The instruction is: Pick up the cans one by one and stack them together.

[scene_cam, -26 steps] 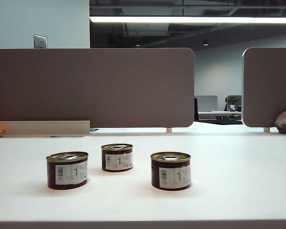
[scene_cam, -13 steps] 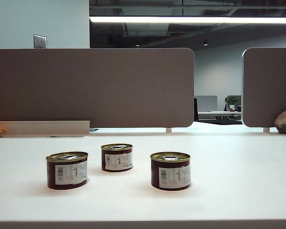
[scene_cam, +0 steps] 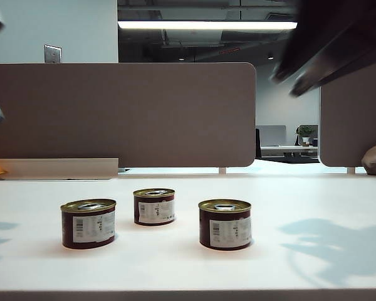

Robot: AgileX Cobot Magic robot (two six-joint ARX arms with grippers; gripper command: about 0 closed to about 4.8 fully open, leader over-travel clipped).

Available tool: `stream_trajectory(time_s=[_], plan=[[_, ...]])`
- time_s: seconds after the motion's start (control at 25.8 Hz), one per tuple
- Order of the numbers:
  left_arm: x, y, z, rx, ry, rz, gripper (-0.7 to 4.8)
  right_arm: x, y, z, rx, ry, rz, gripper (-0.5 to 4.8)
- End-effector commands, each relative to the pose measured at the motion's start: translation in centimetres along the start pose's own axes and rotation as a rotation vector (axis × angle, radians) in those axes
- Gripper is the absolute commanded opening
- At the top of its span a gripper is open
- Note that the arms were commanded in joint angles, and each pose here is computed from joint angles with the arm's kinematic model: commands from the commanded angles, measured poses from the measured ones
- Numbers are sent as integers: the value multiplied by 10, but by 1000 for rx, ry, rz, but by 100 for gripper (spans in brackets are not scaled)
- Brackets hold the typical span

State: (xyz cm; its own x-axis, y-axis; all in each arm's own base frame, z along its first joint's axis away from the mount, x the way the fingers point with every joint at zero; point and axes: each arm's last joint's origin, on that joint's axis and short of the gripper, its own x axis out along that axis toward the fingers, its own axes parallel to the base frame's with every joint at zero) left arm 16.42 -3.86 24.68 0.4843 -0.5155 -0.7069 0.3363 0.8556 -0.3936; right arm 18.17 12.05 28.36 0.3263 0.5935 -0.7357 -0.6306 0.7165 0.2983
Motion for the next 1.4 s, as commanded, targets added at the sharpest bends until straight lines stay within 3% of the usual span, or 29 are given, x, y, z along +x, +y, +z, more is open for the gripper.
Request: stream_trajectory(time_s=[0.04, 0.23, 0.43, 0.47, 0.5, 1.09, 1.2, 1.28, 1.36, 1.4], plan=[[8, -9, 5, 120, 18, 72, 70, 22, 4, 20, -35, 46, -49, 196], [24, -18, 5, 190, 70, 69, 108, 54, 0, 43, -18, 182, -78, 350], [31, -16, 10, 190, 54, 73, 133, 73, -7, 47, -18, 245, -129, 429], [33, -16, 12, 193, 46, 63, 162, 78, -8, 46, -12, 266, -129, 445], [36, -16, 13, 195, 41, 51, 192, 82, -10, 44, -7, 285, -127, 445], [59, -10, 22, 196, 42, 28, 227, 132, 11, 29, -84, 430, -121, 474], [66, -8, 21, 187, 70, 30, 315, 139, 10, 28, -88, 429, -125, 474], [73, -6, 21, 182, 90, 12, 319, 140, 10, 32, -85, 383, -142, 472], [76, -5, 21, 178, 98, 11, 319, 141, 9, 34, -71, 368, -145, 458], [79, -4, 20, 175, 107, 2, 319, 141, 9, 35, -72, 360, -144, 403]])
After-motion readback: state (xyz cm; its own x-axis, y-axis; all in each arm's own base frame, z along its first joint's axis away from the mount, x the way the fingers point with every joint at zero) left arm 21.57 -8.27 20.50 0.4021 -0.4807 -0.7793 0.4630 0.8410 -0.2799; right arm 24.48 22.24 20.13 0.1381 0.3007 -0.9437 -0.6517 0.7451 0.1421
